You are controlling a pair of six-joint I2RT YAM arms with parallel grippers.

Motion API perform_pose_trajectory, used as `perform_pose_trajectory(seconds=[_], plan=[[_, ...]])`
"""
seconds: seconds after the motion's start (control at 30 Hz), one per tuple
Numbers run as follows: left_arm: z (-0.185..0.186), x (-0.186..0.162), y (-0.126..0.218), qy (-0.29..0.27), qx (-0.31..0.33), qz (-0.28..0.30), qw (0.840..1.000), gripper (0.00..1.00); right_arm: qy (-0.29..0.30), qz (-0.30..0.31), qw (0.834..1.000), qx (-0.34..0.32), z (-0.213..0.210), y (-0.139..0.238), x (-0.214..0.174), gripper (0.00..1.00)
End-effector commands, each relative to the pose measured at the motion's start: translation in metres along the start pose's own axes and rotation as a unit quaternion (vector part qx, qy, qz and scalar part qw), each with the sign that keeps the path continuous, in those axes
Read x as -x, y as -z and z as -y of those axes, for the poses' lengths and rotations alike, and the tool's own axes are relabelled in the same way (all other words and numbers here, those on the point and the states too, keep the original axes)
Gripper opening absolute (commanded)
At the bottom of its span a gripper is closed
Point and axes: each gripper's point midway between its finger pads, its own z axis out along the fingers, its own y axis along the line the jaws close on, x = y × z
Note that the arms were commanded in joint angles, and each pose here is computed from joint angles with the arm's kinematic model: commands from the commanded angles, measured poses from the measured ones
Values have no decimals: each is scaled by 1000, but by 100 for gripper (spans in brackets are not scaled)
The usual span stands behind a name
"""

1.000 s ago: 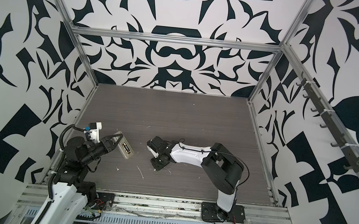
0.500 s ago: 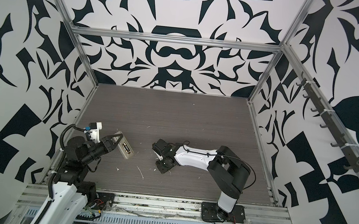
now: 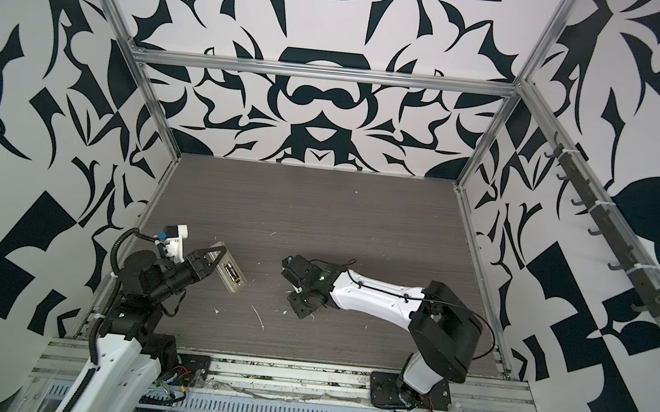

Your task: Load the batteries into the remote control

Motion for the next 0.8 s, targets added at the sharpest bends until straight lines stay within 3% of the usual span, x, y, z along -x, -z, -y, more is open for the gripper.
perform_pose_trajectory(seconds=[0.0,0.13,0.5,0.77], plan=[[5,2,1,-10,-11,3,1000,0,-7,-17,999,-42,16,11,-4,38],[6,1,1,-8,-13,-1,1000,0,-17,-24,998,-47,23,13,-5,40],[6,1,-1,-8,-16,-4,1000,0,-35,-39,998,-35,23,6,-8,61],[8,1,1,-10,-19,-1,1000,0,-44,-49,997,-41,24,-3,-10,66]])
